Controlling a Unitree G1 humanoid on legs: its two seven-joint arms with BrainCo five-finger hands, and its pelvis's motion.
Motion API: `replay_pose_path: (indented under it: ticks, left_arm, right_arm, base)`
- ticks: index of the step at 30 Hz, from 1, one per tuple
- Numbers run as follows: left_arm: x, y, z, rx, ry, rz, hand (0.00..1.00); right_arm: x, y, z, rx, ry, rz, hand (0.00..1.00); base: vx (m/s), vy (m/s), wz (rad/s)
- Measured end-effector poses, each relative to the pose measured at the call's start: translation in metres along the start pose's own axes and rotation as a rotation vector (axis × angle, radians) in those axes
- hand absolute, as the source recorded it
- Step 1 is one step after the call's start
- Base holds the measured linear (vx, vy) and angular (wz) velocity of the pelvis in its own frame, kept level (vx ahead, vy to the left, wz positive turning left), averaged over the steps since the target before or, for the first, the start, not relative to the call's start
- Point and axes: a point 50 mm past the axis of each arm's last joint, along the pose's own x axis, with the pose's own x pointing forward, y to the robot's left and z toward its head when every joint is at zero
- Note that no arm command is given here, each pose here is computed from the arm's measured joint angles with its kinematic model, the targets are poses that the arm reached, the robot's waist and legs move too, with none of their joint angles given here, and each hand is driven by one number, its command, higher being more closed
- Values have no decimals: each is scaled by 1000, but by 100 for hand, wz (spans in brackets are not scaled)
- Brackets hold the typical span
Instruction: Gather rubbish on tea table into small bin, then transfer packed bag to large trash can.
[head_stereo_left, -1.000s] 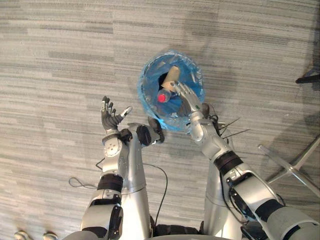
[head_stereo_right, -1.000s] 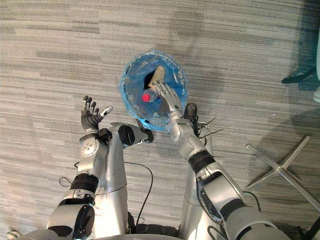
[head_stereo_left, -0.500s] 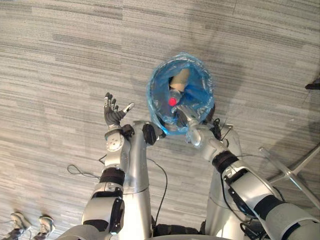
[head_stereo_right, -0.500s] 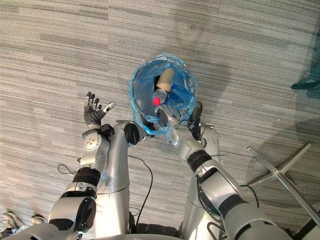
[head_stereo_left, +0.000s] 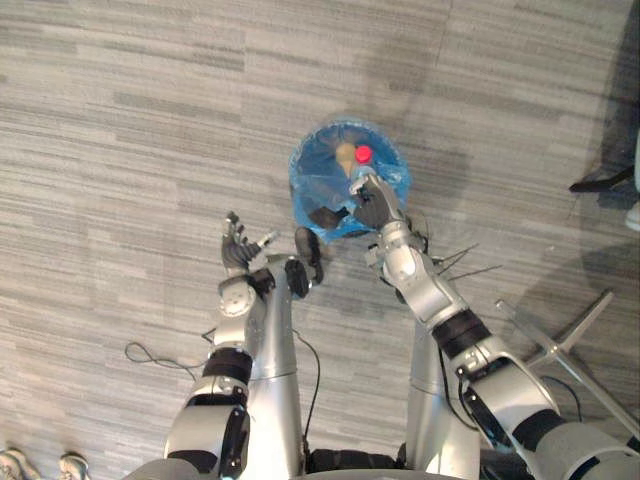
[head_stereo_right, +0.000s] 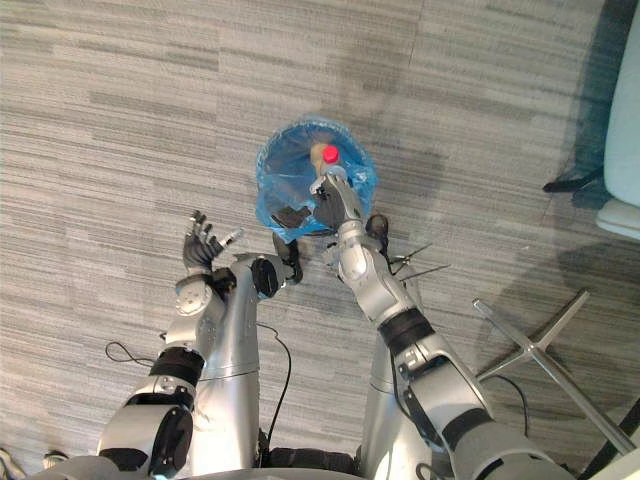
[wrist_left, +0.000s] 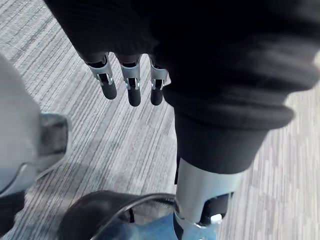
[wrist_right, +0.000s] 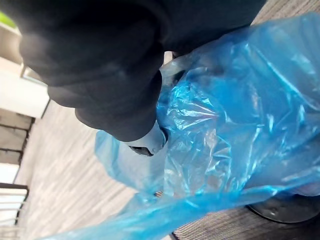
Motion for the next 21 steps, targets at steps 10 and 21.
replay_pose_path:
  ticks: [10, 21]
  left_arm:
    - [-80, 56, -109, 167, 393, 38, 0]
    - [-101, 87, -127, 306, 484, 1, 0]
  right_arm:
    - [-84, 10, -10, 394, 81, 5, 100]
    - [-80, 5, -3, 416, -10, 142, 100]
  base:
    - [146, -50, 13]
    - [66, 64, -35]
